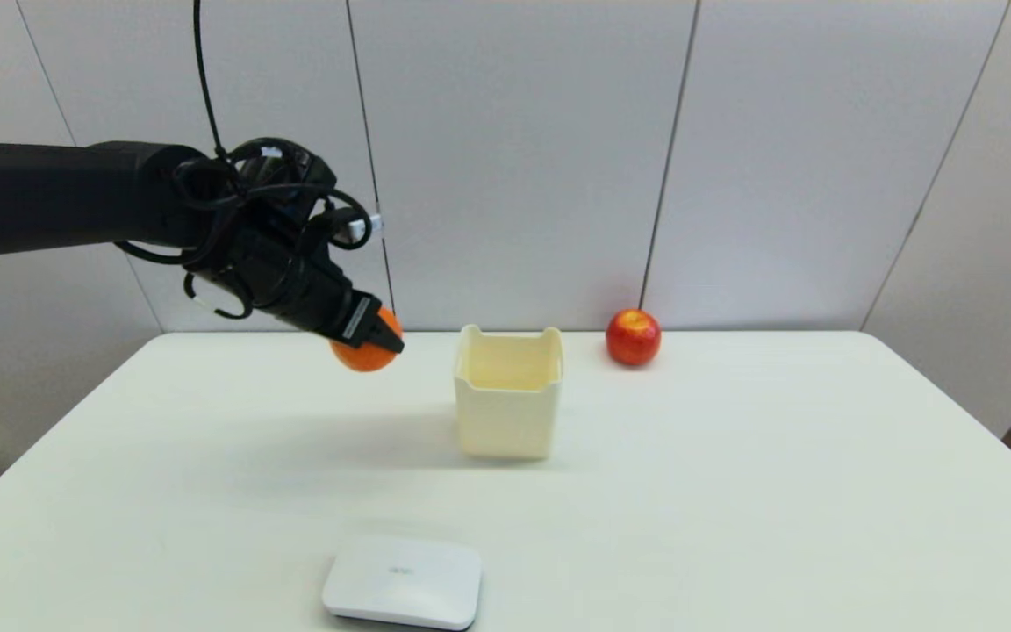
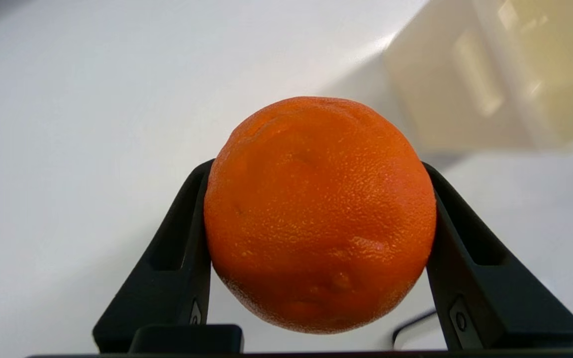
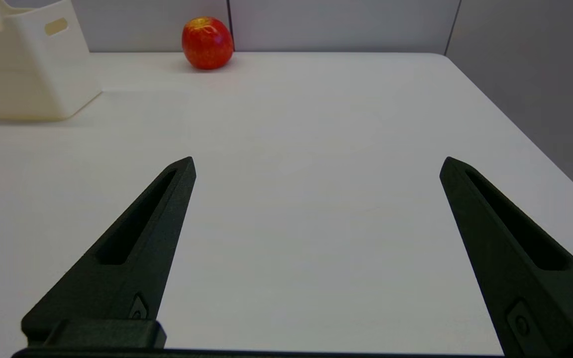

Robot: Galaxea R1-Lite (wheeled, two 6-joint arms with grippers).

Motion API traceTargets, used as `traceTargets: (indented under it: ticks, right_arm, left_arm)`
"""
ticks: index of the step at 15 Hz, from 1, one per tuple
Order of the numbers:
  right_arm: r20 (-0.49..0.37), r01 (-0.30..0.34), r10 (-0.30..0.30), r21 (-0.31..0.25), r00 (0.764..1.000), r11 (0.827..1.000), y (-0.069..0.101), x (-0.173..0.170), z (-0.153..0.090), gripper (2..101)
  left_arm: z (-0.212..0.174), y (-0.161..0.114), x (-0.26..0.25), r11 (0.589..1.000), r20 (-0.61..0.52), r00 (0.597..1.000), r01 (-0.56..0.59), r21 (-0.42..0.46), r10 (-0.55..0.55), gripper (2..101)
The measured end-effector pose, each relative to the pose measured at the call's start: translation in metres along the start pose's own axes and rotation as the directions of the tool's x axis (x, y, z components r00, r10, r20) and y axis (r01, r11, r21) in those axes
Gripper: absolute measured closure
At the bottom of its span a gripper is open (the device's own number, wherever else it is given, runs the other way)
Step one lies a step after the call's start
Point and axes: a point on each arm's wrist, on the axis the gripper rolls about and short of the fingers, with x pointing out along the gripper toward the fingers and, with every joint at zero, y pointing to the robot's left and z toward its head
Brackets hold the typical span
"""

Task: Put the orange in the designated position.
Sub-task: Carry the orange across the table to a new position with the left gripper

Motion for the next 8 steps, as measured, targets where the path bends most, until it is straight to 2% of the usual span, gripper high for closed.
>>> traceTargets:
  ticks: [3,8]
  right_arm:
    - [0.000,0.000,0.000,-0.001,1.000,1.000,0.000,0.000,0.000,5.0]
    - [0.000,0.000,0.000,-0.001,1.000,1.000,0.000,0.000,0.000,5.0]
  left_arm:
    - [0.019,-0.009,0.024,0.999,0.057,0.998,0.013,0.041,-0.015,35.7]
    - [0.008,-0.011,0.063,0.999,-0.043,0.999,0.027,0.032,-0.026,35.8]
